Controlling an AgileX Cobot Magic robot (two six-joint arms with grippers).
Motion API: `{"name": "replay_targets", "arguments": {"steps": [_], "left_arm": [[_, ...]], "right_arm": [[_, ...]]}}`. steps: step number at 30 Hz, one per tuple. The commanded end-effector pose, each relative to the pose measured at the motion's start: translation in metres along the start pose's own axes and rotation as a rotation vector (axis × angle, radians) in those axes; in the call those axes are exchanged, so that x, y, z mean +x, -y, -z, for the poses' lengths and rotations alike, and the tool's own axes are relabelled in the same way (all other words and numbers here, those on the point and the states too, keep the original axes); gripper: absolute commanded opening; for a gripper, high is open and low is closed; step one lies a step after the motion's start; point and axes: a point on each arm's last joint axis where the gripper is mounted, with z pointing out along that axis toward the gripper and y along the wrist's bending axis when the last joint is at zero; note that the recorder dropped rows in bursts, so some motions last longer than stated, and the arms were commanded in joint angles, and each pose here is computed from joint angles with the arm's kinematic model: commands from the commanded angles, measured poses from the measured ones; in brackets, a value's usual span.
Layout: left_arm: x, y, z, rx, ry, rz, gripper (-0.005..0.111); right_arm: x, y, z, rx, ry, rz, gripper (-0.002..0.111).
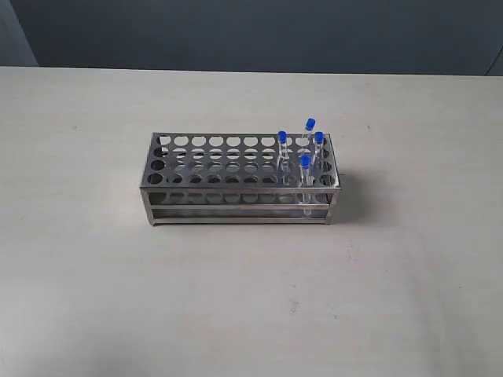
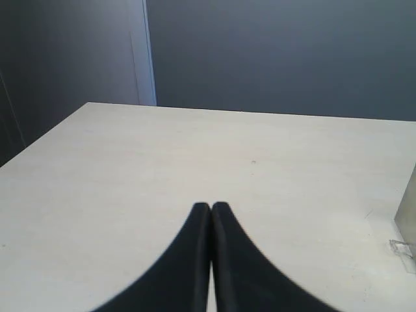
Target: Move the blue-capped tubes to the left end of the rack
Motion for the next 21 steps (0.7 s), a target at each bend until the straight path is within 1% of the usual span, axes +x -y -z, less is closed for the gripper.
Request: {"name": "replay_targets", "arguments": {"steps": [1, 3, 7, 8, 9, 11, 13, 18, 21], "left_arm": [[0.001, 0.001, 0.000, 0.011, 0.003, 0.004, 0.000], [0.001, 0.001, 0.000, 0.011, 0.003, 0.004, 0.000], [0.001, 0.001, 0.000, 0.011, 0.003, 0.006, 0.000], [0.001, 0.001, 0.000, 0.011, 0.003, 0.006, 0.000], [0.001, 0.001, 0.000, 0.011, 0.003, 0.006, 0.000], [0.001, 0.001, 0.000, 0.011, 0.003, 0.006, 0.000], [0.001, 0.001, 0.000, 0.011, 0.003, 0.006, 0.000], [0.001, 0.001, 0.000, 0.011, 0.003, 0.006, 0.000], [0.001, 0.001, 0.000, 0.011, 0.003, 0.006, 0.000]], "right_arm": [[-0.009, -0.001, 0.001, -0.025, 0.104, -0.217, 0.020], [-0.018, 0.000, 0.003, -0.043, 0.206, -0.405, 0.020], [-0.032, 0.011, 0.007, -0.050, 0.402, -0.888, 0.020], [-0.033, 0.014, 0.008, -0.044, 0.422, -0.980, 0.020], [-0.033, 0.015, 0.008, -0.040, 0.430, -1.023, 0.020], [-0.030, 0.015, 0.007, -0.017, 0.404, -1.008, 0.020], [-0.022, 0.015, 0.005, 0.035, 0.316, -0.945, 0.020], [-0.001, 0.016, 0.002, 0.157, 0.096, -0.966, 0.020], [0.017, 0.016, 0.004, 0.256, -0.085, -0.962, 0.020]]}}
